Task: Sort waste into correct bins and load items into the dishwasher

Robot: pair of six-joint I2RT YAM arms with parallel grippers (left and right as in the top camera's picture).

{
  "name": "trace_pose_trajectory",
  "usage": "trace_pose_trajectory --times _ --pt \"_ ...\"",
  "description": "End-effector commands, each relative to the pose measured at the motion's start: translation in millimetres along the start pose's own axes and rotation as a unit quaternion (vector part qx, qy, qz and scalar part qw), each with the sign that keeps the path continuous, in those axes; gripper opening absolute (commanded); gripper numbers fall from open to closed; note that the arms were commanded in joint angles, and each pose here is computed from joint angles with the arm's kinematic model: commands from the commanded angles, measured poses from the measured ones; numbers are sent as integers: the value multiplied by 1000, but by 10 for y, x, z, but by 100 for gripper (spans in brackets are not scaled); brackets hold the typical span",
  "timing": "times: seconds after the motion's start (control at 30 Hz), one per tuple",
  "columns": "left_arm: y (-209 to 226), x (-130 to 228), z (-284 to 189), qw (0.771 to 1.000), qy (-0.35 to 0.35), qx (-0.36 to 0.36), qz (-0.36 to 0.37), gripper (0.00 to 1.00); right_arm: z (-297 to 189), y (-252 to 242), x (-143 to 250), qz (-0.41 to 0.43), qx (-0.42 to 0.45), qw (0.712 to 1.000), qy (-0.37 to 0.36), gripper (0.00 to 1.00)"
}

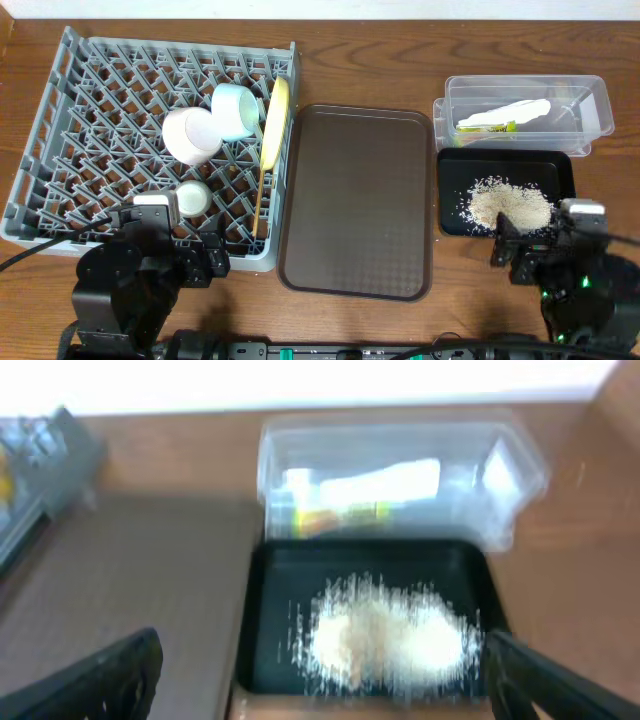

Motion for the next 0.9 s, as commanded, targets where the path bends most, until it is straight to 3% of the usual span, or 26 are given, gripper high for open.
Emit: trace_pose_trajectory --times 0.0,0.27,0.5,0.73,0.87 --pt "3 23 13 1000 4 1 2 93 102 45 14 -18 -9 996 -85 99" --pt "3 23 13 1000 4 1 2 93 202 145 -172 -28 -22 957 -288 99" --pt "3 23 13 1000 4 1 2 93 302 141 -89 -37 -13 930 -366 99" --pt "3 23 13 1000 4 1 2 93 585 77 236 -61 16 950 -306 99" --pt "3 23 13 1000 4 1 2 93 827 79 659 -79 13 975 -206 99"
Point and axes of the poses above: each gripper's point midway between its finger pads, its own z axis out along the fingers, its own y axis along the line the jaws close on, x = y × z, the point moved 1 cm from there along -z, back along the fingers, and after that the axes turned 5 degrees about -z, right-handed, at the moved point
